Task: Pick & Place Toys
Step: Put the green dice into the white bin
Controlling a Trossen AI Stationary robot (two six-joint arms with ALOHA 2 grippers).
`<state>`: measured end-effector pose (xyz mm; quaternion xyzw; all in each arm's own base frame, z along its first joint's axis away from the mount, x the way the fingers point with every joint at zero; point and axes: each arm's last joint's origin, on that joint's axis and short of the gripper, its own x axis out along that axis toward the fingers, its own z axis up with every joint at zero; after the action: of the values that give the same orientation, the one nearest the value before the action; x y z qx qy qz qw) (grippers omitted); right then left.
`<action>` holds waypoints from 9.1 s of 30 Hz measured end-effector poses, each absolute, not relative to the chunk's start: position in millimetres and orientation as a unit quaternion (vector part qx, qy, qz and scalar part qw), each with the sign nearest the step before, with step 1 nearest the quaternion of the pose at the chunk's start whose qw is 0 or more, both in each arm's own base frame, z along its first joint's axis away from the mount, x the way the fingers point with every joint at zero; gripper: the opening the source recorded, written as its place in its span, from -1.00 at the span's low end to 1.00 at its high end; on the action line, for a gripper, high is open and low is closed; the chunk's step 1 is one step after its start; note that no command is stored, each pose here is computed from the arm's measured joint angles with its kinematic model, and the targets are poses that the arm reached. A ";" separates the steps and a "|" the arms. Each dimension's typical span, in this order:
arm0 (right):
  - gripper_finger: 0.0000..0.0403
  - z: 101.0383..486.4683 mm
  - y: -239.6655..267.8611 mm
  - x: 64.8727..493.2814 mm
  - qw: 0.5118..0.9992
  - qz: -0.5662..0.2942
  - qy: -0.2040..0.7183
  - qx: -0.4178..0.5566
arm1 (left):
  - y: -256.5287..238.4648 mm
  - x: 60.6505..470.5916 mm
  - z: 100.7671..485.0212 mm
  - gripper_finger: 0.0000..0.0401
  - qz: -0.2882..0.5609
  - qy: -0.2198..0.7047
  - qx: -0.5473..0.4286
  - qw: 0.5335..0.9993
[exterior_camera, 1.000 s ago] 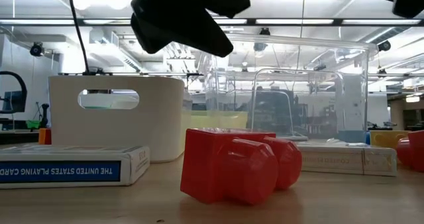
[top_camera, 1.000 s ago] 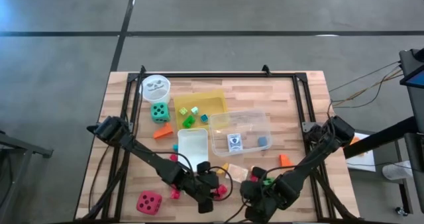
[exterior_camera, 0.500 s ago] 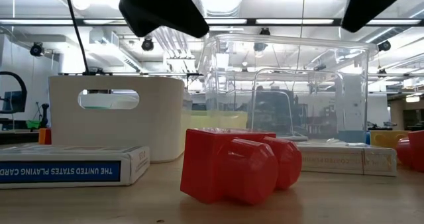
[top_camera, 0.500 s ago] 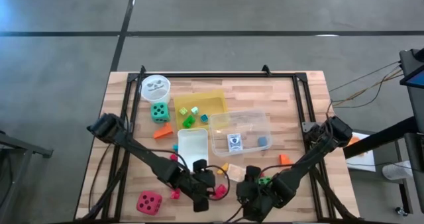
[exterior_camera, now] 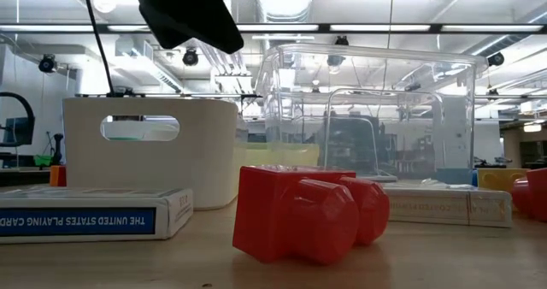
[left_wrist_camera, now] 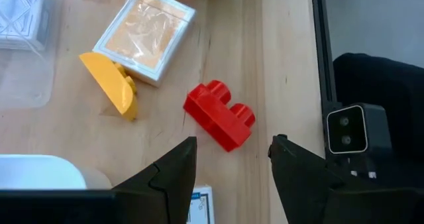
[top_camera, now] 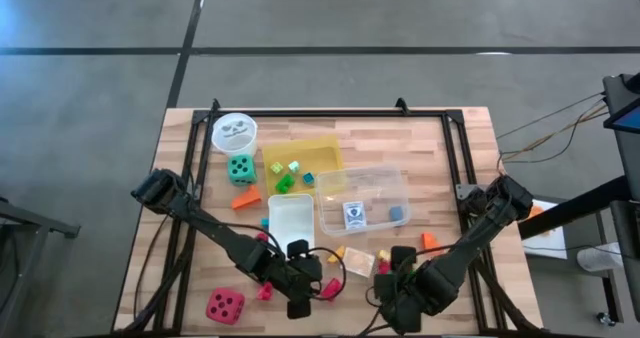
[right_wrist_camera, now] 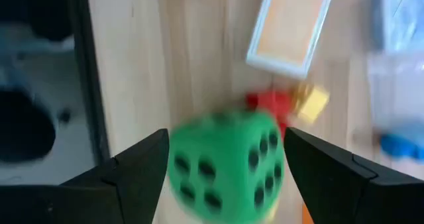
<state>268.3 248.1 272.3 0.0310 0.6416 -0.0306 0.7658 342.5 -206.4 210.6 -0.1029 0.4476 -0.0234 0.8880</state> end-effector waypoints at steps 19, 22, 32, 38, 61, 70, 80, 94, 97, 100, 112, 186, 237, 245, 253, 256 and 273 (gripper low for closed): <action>0.45 273.8 253.9 258.9 0.747 0.006 0.664 0.008 | -204.1 339.0 207.7 -0.07 -0.016 0.468 -0.087 0.879; 0.45 274.0 254.9 259.0 0.745 0.013 0.667 0.014 | -204.0 338.9 207.7 -0.07 -0.016 0.468 -0.087 0.879; 0.45 275.6 270.1 268.9 0.751 0.104 0.646 0.083 | -204.0 338.9 207.7 -0.07 -0.016 0.468 -0.088 0.879; 0.45 278.0 275.1 274.6 0.770 0.126 0.618 0.095 | -203.9 339.0 207.7 -0.07 -0.014 0.467 -0.087 0.880; 0.93 250.4 266.1 269.6 0.764 0.002 0.631 0.131 | -203.7 338.1 207.0 -0.07 -0.013 0.471 -0.085 0.878; 0.80 250.6 260.6 274.7 0.739 0.000 0.652 0.170 | -203.5 337.7 206.7 -0.07 -0.012 0.473 -0.083 0.877; 0.79 247.8 247.6 264.0 0.714 -0.007 0.696 0.076 | -203.5 337.7 206.7 -0.07 -0.012 0.473 -0.083 0.877; 0.79 255.6 250.7 268.6 0.736 0.002 0.673 0.078 | -202.5 336.1 205.5 -0.07 -0.009 0.482 -0.078 0.873; 0.79 259.5 251.1 269.9 0.743 0.000 0.665 0.075 | -202.5 336.1 205.5 -0.07 -0.009 0.482 -0.078 0.873; 0.79 266.5 250.3 269.0 0.742 -0.004 0.667 0.072 | -202.5 336.1 205.6 -0.07 -0.009 0.482 -0.078 0.873; 0.79 256.8 250.4 250.3 0.740 -0.035 0.671 -0.029 | -203.8 334.6 205.3 -0.07 -0.010 0.484 -0.075 0.872; -0.02 186.8 215.7 230.9 0.769 -0.031 0.634 0.073 | -192.3 346.8 208.7 0.62 0.002 0.458 -0.097 0.883; -0.12 332.0 232.3 291.0 0.956 -0.141 0.255 0.040 | -250.1 305.3 266.0 0.45 0.131 0.195 0.253 0.939; -0.16 345.4 230.0 294.9 0.958 -0.141 0.239 0.074 | -256.2 302.0 272.5 0.45 0.160 0.171 0.299 0.925; -0.18 352.0 227.9 302.3 0.960 -0.117 0.233 0.101 | -262.2 301.0 280.7 0.45 0.170 0.148 0.324 0.919; -0.19 354.7 228.2 304.5 0.963 -0.103 0.227 0.100 | -262.8 300.8 282.3 0.45 0.171 0.146 0.333 0.916; -0.20 359.5 221.7 315.9 0.964 -0.059 0.229 0.121 | -267.0 303.5 293.1 0.17 0.150 0.123 0.375 0.906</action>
<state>315.9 221.7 359.5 0.1210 0.2285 -0.0590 0.9642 303.5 -267.0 293.1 0.3752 0.1225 0.1503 0.9064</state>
